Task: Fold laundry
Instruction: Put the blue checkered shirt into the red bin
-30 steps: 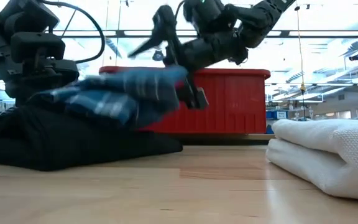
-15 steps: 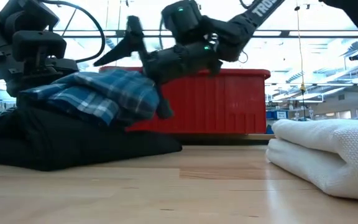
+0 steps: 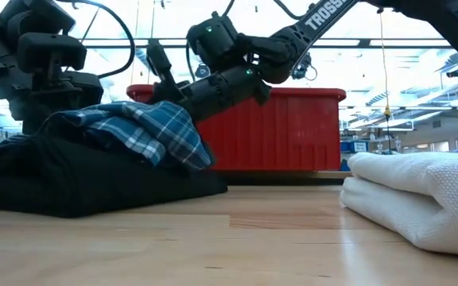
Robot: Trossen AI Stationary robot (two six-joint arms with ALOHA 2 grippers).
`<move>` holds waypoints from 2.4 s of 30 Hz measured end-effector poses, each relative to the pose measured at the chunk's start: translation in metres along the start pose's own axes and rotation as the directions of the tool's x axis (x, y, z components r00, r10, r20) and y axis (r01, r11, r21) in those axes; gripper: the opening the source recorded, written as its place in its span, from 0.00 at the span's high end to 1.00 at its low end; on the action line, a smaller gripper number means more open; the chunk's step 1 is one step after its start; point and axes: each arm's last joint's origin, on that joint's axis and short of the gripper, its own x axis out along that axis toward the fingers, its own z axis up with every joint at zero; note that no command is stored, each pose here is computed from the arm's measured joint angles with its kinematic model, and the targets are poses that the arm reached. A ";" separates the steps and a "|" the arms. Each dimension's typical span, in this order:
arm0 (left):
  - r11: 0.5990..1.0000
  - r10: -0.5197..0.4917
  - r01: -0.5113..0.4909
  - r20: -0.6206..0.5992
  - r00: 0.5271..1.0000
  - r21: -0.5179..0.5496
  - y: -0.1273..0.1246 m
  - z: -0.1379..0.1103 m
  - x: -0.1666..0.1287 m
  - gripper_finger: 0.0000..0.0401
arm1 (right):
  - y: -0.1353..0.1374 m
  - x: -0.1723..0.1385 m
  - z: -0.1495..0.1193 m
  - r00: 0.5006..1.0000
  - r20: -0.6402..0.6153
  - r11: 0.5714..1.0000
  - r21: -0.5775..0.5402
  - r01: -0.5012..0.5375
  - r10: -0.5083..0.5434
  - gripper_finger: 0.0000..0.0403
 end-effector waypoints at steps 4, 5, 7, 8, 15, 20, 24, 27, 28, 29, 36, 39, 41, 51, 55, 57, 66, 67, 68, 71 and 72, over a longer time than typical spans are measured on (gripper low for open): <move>1.000 -0.025 0.025 0.004 1.000 -0.001 -0.002 0.001 -0.001 0.86 | 0.000 -0.003 0.006 0.998 -0.046 0.999 -0.030 -0.032 0.030 0.90; 0.999 -0.032 0.032 -0.002 0.999 0.000 -0.002 0.001 -0.001 0.86 | 0.000 -0.003 0.008 0.998 -0.055 0.999 -0.036 -0.041 0.039 0.90; 0.998 -0.062 0.062 -0.015 0.998 0.006 -0.004 0.001 -0.002 0.86 | 0.000 -0.005 0.012 0.995 -0.077 0.998 -0.025 -0.062 0.060 0.90; 0.997 -0.080 0.080 -0.026 0.996 0.007 -0.005 0.001 -0.003 0.86 | 0.001 -0.008 0.015 0.994 -0.088 0.997 -0.019 -0.075 0.073 0.90; 0.929 -0.369 0.365 0.092 0.925 0.051 -0.030 0.014 -0.025 0.86 | 0.031 -0.043 0.036 0.979 -0.120 0.980 -0.087 -0.177 0.166 0.88; 0.858 -0.514 0.478 0.295 0.806 0.188 -0.044 0.027 -0.050 0.86 | 0.042 -0.071 0.053 0.976 -0.130 0.974 -0.121 -0.192 0.176 0.89; 0.854 -0.519 0.445 0.402 0.754 0.268 -0.046 0.031 -0.062 0.87 | 0.051 -0.089 0.060 0.965 -0.170 0.968 -0.118 -0.222 0.201 0.89; 0.856 -0.515 0.420 0.428 0.743 0.302 -0.045 0.032 -0.066 0.89 | 0.060 -0.104 0.065 0.950 -0.211 0.958 -0.121 -0.260 0.231 0.89; 0.859 -0.509 0.410 0.427 0.748 0.306 -0.044 0.032 -0.066 0.89 | 0.063 -0.110 0.066 0.947 -0.215 0.955 -0.125 -0.268 0.238 0.89; 0.863 -0.502 0.402 0.424 0.754 0.307 -0.044 0.031 -0.066 0.90 | 0.067 -0.118 0.068 0.946 -0.214 0.952 -0.134 -0.275 0.243 0.89; 0.876 -0.475 0.373 0.419 0.774 0.305 -0.041 0.030 -0.064 0.92 | 0.087 -0.180 0.096 0.946 -0.099 0.924 -0.205 -0.322 0.308 0.88; 0.881 -0.468 0.366 0.430 0.772 0.301 -0.040 0.031 -0.064 0.92 | 0.091 -0.206 0.111 0.946 -0.008 0.916 -0.247 -0.317 0.325 0.88; 0.884 -0.462 0.361 0.440 0.770 0.297 -0.040 0.033 -0.064 0.92 | 0.089 -0.221 0.122 0.942 0.056 0.916 -0.262 -0.305 0.330 0.88; 0.957 -0.287 0.205 0.539 0.792 0.207 -0.028 0.036 -0.059 0.92 | 0.082 -0.284 0.176 0.803 0.340 0.858 -0.354 -0.373 0.489 0.88; 0.987 -0.151 0.095 0.571 0.807 0.127 -0.019 0.034 -0.055 0.92 | 0.077 -0.313 0.195 0.735 0.461 0.860 -0.379 -0.343 0.497 0.88; 0.995 -0.095 0.051 0.583 0.807 0.092 -0.015 0.033 -0.054 0.92 | 0.075 -0.326 0.206 0.714 0.494 0.859 -0.398 -0.321 0.496 0.88; 0.998 -0.033 -0.008 0.592 0.805 0.066 -0.010 0.032 -0.053 0.92 | 0.052 -0.365 0.243 0.618 0.667 0.897 -0.413 -0.158 0.416 0.88; 0.998 -0.036 -0.005 0.588 0.808 0.067 -0.011 0.032 -0.053 0.92 | 0.046 -0.364 0.248 0.622 0.670 0.904 -0.396 -0.162 0.405 0.88; 0.997 -0.044 0.004 0.578 0.815 0.071 -0.011 0.032 -0.053 0.92 | 0.038 -0.361 0.254 0.630 0.672 0.912 -0.375 -0.163 0.389 0.88; 0.997 -0.054 0.018 0.564 0.824 0.069 -0.011 0.031 -0.052 0.92 | 0.018 -0.342 0.270 0.675 0.641 0.925 -0.334 -0.182 0.365 0.88; 0.998 -0.055 0.022 0.558 0.828 0.067 -0.011 0.031 -0.052 0.92 | 0.010 -0.334 0.275 0.685 0.635 0.928 -0.321 -0.187 0.357 0.88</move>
